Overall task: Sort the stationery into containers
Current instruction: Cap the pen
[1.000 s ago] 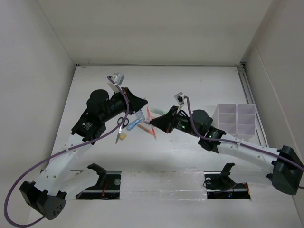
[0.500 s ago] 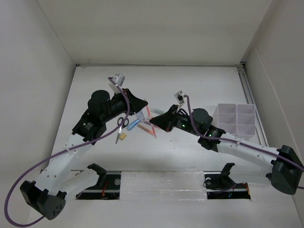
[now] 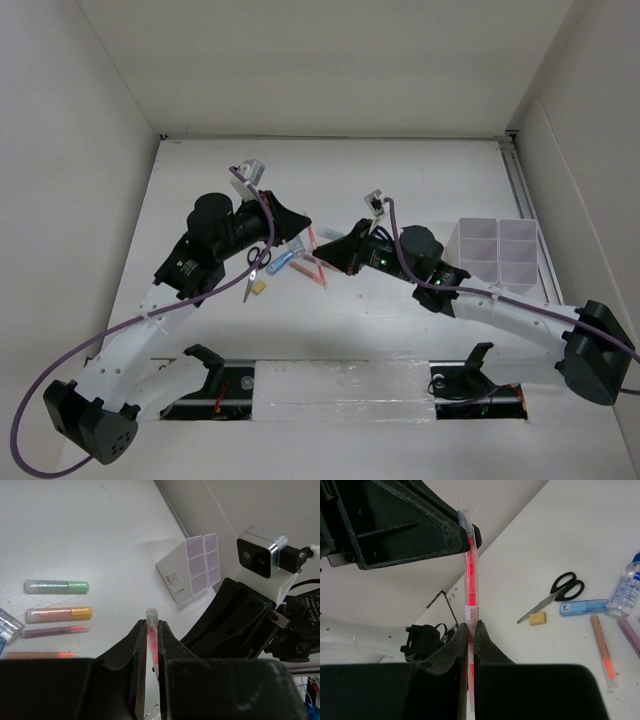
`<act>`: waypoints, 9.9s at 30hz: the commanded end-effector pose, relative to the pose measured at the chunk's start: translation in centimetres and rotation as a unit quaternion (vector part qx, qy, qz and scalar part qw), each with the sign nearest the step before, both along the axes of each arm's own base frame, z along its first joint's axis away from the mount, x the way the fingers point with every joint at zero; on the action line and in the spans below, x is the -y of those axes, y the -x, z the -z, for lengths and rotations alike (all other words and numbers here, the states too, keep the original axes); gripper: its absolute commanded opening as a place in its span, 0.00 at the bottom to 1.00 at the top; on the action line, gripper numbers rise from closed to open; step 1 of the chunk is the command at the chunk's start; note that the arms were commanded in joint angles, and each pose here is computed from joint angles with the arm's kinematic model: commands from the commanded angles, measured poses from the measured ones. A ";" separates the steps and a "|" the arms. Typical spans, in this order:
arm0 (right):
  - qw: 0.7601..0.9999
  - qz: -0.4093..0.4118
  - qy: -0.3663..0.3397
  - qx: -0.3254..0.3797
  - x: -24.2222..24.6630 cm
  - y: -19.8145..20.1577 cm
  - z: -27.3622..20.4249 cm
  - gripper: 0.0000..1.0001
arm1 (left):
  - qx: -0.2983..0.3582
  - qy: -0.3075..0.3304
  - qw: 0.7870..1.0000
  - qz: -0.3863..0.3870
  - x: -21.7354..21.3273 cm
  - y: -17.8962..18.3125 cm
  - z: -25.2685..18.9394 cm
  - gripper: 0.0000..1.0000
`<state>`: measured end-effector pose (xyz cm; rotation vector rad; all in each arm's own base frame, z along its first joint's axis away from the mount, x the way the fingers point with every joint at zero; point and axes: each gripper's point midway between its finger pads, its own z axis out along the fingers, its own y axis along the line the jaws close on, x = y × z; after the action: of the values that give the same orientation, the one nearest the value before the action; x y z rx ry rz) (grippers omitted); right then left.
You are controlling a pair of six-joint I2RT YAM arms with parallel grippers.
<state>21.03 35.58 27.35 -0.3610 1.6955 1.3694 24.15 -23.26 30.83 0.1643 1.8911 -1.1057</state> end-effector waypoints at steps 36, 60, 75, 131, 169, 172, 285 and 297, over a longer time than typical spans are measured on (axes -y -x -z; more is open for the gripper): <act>0.997 0.015 -0.067 0.022 2.1 -0.4 -8.2 0.00 | 0.067 -0.016 0.996 0.056 1.1 1.8 -0.4 0.00; 0.990 0.046 -0.129 0.041 3.9 -0.6 -8.4 0.00 | 0.032 0.064 0.994 0.080 1.8 3.9 -0.4 0.00; 0.985 0.034 -0.162 0.045 2.5 1.3 -9.1 0.00 | 0.017 0.088 0.995 0.042 1.0 3.5 -1.5 0.00; 0.987 0.031 -0.118 0.100 2.9 2.5 -9.8 0.00 | 0.021 0.045 0.997 0.067 0.9 4.4 -0.6 0.00; 0.988 0.005 -0.147 0.051 0.7 3.1 -9.2 0.00 | 0.046 0.079 0.996 0.017 0.0 3.3 -2.2 0.00; 0.987 -0.001 -0.151 0.056 0.7 3.3 -9.4 0.00 | 0.050 0.082 0.995 0.022 0.1 3.4 -2.4 0.00; 0.982 -0.024 -0.167 0.087 0.2 4.3 -10.5 0.00 | 0.090 0.047 0.989 0.107 1.2 5.4 -3.2 0.00; 0.981 0.021 -0.169 0.088 1.3 3.1 -10.8 0.00 | 0.081 0.040 0.988 0.126 1.3 6.2 -1.8 0.00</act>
<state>17.84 35.92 31.39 -0.3147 1.5293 1.4801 19.76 -23.92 34.30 0.3485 1.6562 -1.2519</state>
